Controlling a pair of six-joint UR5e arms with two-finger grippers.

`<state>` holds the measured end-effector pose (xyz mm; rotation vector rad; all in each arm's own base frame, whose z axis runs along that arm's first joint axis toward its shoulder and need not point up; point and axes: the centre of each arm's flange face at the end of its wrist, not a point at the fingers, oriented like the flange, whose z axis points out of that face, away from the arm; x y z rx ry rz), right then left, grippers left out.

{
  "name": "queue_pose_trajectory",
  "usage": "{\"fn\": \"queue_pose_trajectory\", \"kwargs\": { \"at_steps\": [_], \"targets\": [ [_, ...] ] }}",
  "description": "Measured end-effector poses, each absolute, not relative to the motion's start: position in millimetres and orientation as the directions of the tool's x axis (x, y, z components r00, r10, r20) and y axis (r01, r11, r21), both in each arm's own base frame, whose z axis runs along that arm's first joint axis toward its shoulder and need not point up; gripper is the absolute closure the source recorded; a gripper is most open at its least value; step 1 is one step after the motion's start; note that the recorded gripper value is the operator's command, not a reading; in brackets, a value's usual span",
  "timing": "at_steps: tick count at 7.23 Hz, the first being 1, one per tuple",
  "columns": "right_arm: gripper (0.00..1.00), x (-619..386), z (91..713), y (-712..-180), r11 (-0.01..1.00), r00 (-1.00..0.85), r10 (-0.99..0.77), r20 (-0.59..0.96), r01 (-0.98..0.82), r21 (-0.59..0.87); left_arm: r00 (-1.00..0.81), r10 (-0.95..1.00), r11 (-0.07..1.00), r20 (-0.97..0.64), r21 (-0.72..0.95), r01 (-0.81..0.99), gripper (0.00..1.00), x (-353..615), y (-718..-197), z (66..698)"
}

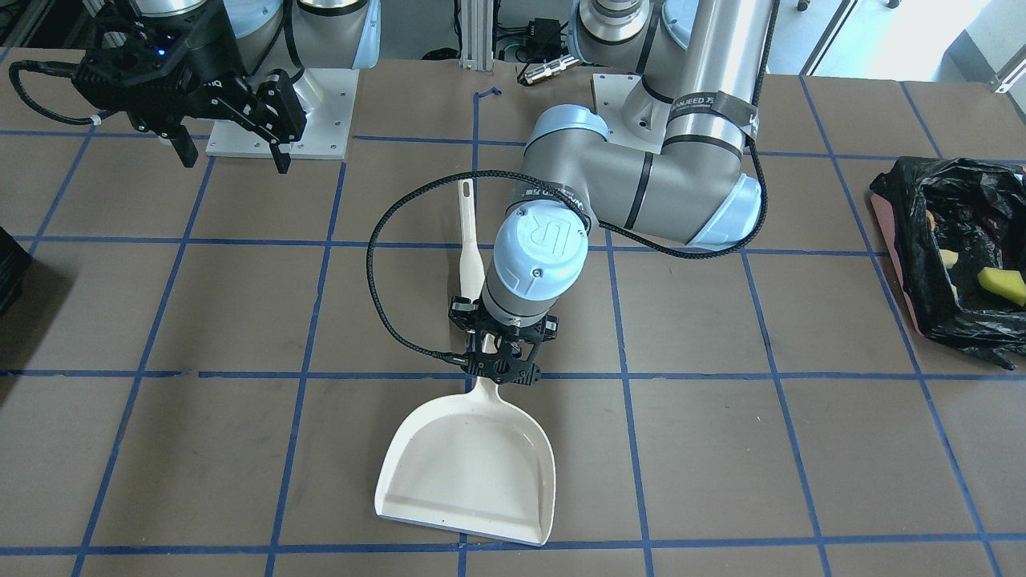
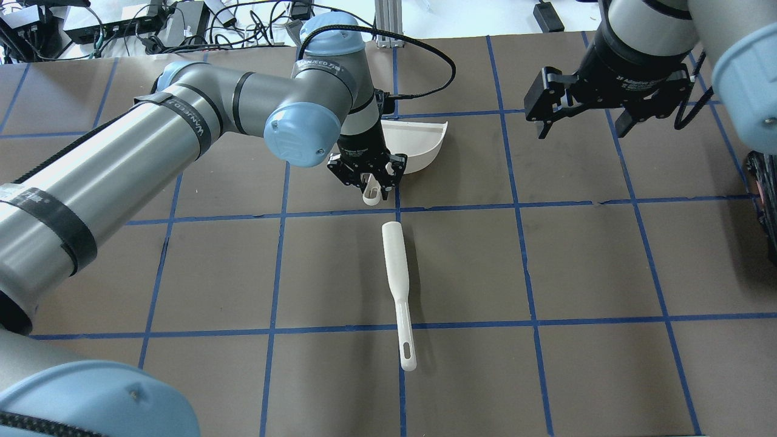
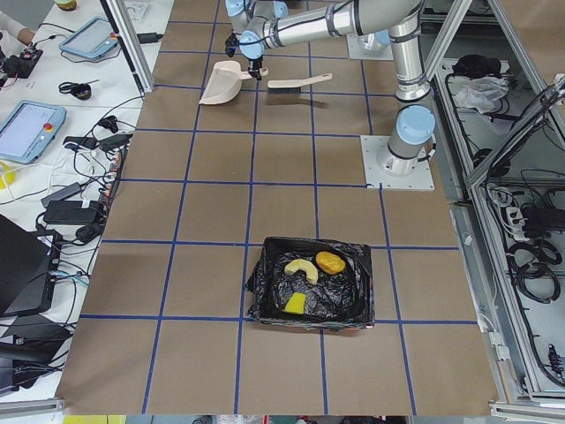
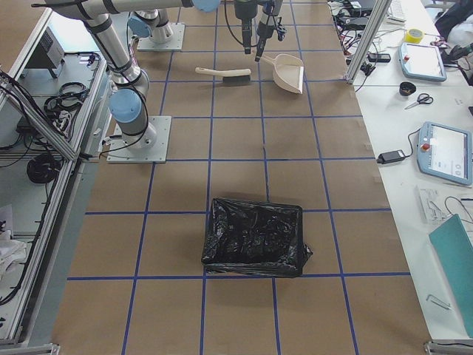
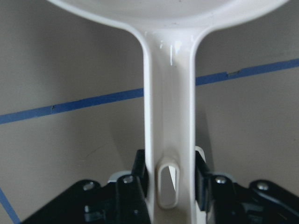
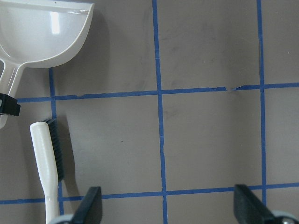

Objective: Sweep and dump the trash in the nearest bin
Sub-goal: 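Lower the dustpan onto the table above the brush with the left gripper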

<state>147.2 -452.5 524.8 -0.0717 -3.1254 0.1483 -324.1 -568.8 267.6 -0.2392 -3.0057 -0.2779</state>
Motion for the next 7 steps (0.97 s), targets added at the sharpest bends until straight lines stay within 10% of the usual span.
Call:
{"fn": "queue_pose_trajectory", "kwargs": {
  "at_steps": [3, 7],
  "targets": [
    [0.0, 148.2, 523.3, -451.1, 0.996, -0.999, 0.04, -0.005, 0.04, -0.082, -0.984, 0.13, 0.971, 0.122, 0.186, 0.152, 1.0, -330.9, -566.8, 259.5],
    [0.0, 148.7, 521.0, -446.6, 0.999, -1.0, -0.013, 0.003, -0.013, -0.052, -0.988, 0.075, 0.973, 0.136, 0.207, 0.102, 0.24, -341.4, -559.5, 257.0]
  ]
}}
